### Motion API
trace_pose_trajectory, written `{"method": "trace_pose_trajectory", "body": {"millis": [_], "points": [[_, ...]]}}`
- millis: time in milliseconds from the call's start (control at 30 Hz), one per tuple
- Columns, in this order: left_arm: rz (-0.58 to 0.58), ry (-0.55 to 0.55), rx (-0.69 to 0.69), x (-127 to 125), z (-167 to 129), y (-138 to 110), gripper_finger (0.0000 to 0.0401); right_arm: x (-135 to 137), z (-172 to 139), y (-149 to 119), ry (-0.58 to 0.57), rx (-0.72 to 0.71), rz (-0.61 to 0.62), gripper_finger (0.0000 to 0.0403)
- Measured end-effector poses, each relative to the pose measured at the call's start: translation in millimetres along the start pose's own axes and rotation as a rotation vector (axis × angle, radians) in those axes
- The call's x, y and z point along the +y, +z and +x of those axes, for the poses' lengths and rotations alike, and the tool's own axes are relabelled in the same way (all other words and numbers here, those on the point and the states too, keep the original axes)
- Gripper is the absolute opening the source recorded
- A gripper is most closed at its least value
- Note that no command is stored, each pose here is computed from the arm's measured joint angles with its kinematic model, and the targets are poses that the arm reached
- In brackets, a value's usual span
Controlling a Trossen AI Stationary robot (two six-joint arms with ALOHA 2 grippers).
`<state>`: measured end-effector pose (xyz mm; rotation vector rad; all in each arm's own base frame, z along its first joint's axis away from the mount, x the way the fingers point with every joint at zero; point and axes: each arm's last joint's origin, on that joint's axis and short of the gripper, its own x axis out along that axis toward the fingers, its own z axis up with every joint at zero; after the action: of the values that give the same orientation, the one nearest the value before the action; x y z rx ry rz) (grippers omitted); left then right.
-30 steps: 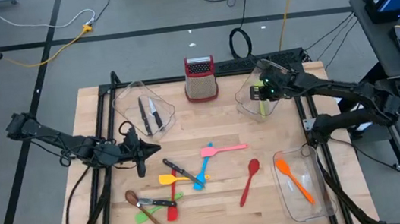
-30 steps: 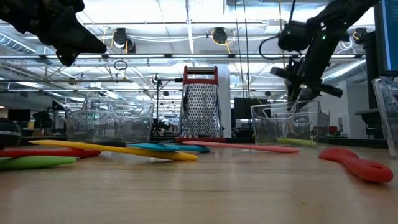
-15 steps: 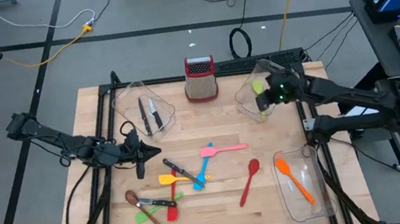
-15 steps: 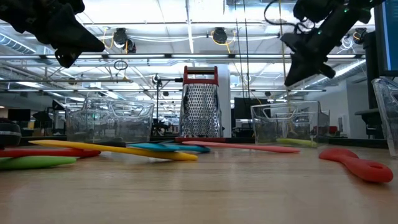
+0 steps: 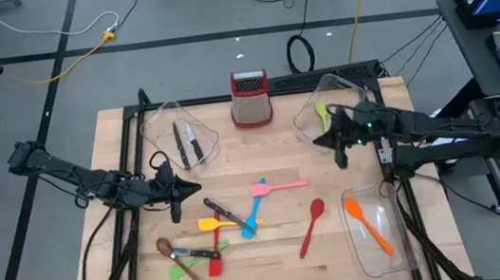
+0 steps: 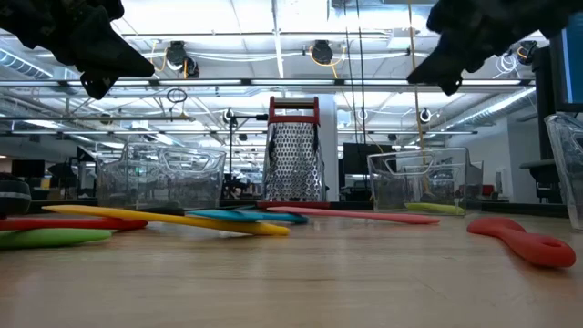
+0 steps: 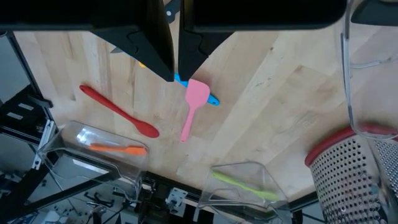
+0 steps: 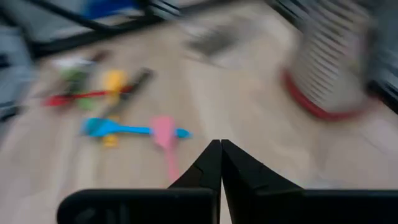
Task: Pick & Place Kitchen Items
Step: Put the brown serving spoon into the top right transparent bin
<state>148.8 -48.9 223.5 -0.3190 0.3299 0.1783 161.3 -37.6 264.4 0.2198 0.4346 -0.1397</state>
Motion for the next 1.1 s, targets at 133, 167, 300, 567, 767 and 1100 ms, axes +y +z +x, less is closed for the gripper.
{"method": "trace_pose_trajectory", "body": {"millis": [133,167,300,567,767,1100], "points": [[-0.003,-0.001,-0.001,-0.1,0.0,0.1,0.0024,3.6,-1.7,-17.9,0.107,-0.101,-0.048,0.0001],[-0.003,-0.001,-0.001,-0.1,0.0,0.1,0.0024,3.1,-2.6,-23.5,0.109,-0.109,-0.050,0.0001],[-0.005,-0.002,-0.005,-0.3,0.0,0.5,0.0024,0.5,-5.3,-46.1,0.112,-0.103,-0.042,0.0001],[-0.005,-0.001,-0.006,-0.3,0.0,0.5,0.0024,-1.8,-10.4,-71.3,0.140,-0.123,-0.060,0.0000],[-0.017,0.022,-0.018,0.4,0.0,0.9,0.0024,0.7,-17.1,-70.7,0.199,-0.166,-0.113,0.0000],[-0.071,0.074,0.028,-1.3,11.3,-7.5,0.0024,1.9,-18.3,-70.7,0.239,-0.164,-0.091,0.0000]]}}
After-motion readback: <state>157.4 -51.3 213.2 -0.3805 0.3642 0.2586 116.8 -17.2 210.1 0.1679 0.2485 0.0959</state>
